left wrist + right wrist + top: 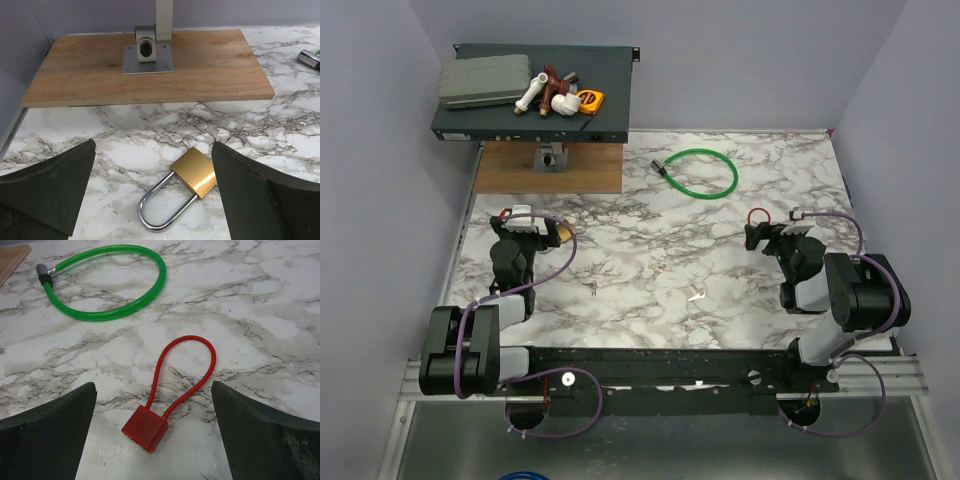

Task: Unlock with the key
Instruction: Pick up the key from the center of the board.

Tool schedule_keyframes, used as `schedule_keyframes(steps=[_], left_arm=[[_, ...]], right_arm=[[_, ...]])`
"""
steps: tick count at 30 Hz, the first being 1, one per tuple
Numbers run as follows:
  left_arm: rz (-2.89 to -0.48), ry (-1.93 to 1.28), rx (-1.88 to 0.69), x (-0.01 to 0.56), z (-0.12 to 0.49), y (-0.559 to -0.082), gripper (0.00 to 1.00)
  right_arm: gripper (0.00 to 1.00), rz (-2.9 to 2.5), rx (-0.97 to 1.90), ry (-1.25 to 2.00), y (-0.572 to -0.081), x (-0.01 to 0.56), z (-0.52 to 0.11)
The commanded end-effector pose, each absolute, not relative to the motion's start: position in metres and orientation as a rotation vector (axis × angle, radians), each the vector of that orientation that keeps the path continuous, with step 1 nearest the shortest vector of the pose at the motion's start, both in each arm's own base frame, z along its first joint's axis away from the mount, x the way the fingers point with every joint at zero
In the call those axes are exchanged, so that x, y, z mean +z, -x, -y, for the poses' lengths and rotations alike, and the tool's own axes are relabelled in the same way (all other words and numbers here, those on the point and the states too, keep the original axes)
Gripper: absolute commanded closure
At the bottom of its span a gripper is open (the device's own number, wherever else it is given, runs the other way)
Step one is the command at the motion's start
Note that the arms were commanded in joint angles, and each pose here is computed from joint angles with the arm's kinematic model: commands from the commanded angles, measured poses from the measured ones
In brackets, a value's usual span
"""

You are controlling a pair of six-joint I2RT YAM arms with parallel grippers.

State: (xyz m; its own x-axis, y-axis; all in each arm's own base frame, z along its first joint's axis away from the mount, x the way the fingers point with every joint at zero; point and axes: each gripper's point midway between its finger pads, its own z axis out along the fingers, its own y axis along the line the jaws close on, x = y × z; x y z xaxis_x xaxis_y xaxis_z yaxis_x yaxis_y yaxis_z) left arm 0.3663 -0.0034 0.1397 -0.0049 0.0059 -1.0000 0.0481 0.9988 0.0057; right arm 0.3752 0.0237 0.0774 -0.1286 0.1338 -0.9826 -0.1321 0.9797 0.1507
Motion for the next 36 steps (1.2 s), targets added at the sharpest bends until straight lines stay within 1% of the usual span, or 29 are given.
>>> schedule_keyframes(steps=[1, 9, 16, 18, 19, 22, 25, 27, 28, 31, 32, 34, 36], left_arm=[[-1.528, -0.06, -0.047, 0.154, 0.006, -0.37, 0.01], [-1.529, -0.061, -0.048, 0.154, 0.006, -0.37, 0.01], [-1.547, -0.085, -0.06, 0.161, 0.009, -0.37, 0.01], [-1.61, -0.132, -0.08, 0.171, 0.015, -0.375, 0.01], [-1.661, -0.144, -0.098, 0.172, 0.018, -0.376, 0.01], [-1.899, -0.236, -0.13, 0.163, 0.025, -0.369, 0.01], [-2.05, -0.324, -0.173, 0.16, 0.032, -0.343, 0.02], [-2.099, -0.363, -0.178, 0.162, 0.033, -0.324, 0.01], [-2.101, -0.383, -0.175, 0.166, 0.033, -0.315, 0.01], [-2.112, -0.434, -0.18, 0.173, 0.036, -0.287, 0.01], [-2.109, -0.452, -0.19, 0.175, 0.038, -0.277, 0.01], [-2.126, -0.479, -0.223, 0.175, 0.043, -0.26, 0.02], [-2.163, -0.515, -0.27, 0.172, 0.048, -0.246, 0.02]], right_arm=[[0.0, -1.635, 0.213, -0.006, -0.382, 0.09, -0.02], [0.0, -1.638, 0.203, -0.012, -0.383, 0.09, -0.018], [0.0, -1.682, 0.128, -0.159, -0.389, 0.115, 0.003], [0.0, -1.716, 0.116, -0.335, -0.392, 0.12, 0.016], [0.0, -1.722, 0.145, -0.422, -0.395, 0.125, 0.018], [0.0, -1.711, 0.347, -0.437, -0.399, 0.147, -0.008], [0.0, -1.619, 0.618, -0.636, -0.396, 0.179, -0.027], [0.0, -1.603, 0.794, -0.785, -0.39, 0.185, -0.04], [0.0, -1.606, 0.887, -0.767, -0.386, 0.189, -0.053], [0.0, -1.636, 1.097, -0.479, -0.374, 0.205, -0.1], [0.0, -1.682, 1.087, -0.411, -0.374, 0.204, -0.113], [0.0, -1.864, 0.899, -0.276, -0.367, 0.187, -0.151], [0.0, -1.926, 0.745, -0.081, -0.347, 0.179, -0.199]])
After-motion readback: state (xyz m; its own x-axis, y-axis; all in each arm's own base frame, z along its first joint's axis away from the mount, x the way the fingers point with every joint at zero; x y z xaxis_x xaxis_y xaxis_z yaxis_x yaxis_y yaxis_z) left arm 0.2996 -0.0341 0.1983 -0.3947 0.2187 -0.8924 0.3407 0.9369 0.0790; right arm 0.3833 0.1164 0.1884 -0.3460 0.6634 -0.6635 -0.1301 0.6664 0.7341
